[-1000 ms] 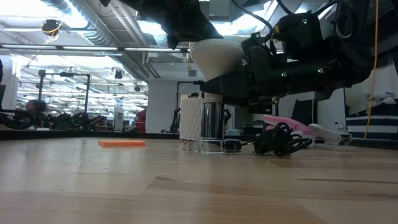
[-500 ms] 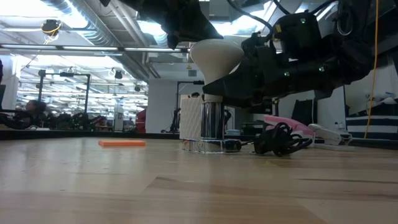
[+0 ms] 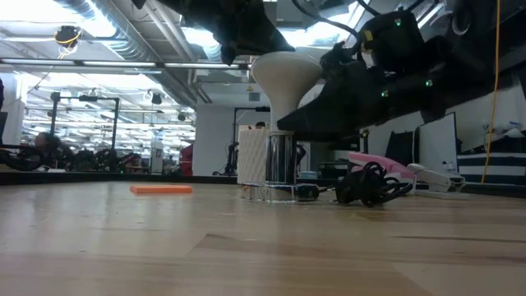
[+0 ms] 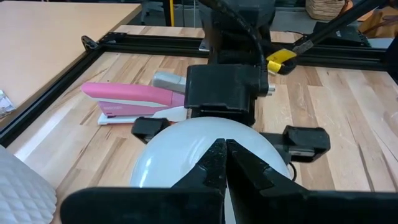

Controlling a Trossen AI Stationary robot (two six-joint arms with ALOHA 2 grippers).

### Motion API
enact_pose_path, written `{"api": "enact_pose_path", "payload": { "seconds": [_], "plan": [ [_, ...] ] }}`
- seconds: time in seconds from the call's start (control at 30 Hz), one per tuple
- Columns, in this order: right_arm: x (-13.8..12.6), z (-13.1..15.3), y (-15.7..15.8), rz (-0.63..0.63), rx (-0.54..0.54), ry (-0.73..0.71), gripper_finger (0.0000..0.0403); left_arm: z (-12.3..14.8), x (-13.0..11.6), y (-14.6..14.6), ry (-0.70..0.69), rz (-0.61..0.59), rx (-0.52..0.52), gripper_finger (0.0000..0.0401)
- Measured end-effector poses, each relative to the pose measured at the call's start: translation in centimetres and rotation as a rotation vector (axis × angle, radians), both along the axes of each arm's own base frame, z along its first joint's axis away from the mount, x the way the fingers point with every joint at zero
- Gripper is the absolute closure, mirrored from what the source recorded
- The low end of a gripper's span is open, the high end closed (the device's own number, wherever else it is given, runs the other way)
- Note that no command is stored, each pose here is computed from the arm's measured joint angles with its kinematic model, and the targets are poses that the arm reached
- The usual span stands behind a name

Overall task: Screw lightbulb
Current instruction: Insert the lightbulb into the lamp

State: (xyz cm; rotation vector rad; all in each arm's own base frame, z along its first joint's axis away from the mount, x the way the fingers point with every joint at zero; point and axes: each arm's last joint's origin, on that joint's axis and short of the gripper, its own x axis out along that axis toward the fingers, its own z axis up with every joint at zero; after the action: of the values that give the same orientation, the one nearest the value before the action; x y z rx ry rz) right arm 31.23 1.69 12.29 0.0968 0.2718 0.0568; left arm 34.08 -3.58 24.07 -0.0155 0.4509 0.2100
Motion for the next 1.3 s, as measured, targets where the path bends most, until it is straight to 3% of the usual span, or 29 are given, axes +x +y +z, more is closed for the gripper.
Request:
{"api": "enact_pose_path", "payload": {
  "seconds": [0.43,0.63,0.97,1.17,1.3],
  "plan": [
    [-2.6,3.1,0.0,0.028,0.024,0.221,0.0155,0.0,0.0,0.0,-0.001,0.0,0.0,0.04],
    [-3.8,5.1,-0.1,0.031,0.027,0.211,0.0155,0.0,0.0,0.0,-0.001,0.0,0.0,0.04],
    [-4.0,4.6,-0.1,0.021,0.032,0.273,0.0155,0.0,0.0,0.0,-0.001,0.0,0.0,0.04],
    [-4.4,4.2,0.4,0.163,0.123,0.334,0.0157,0.0,0.0,0.0,-0.001,0.0,0.0,0.04],
    [-4.3,4.5,0.7,0.281,0.176,0.32,0.0185,0.0,0.0,0.0,-0.001,0.0,0.0,0.04]
  ]
}}
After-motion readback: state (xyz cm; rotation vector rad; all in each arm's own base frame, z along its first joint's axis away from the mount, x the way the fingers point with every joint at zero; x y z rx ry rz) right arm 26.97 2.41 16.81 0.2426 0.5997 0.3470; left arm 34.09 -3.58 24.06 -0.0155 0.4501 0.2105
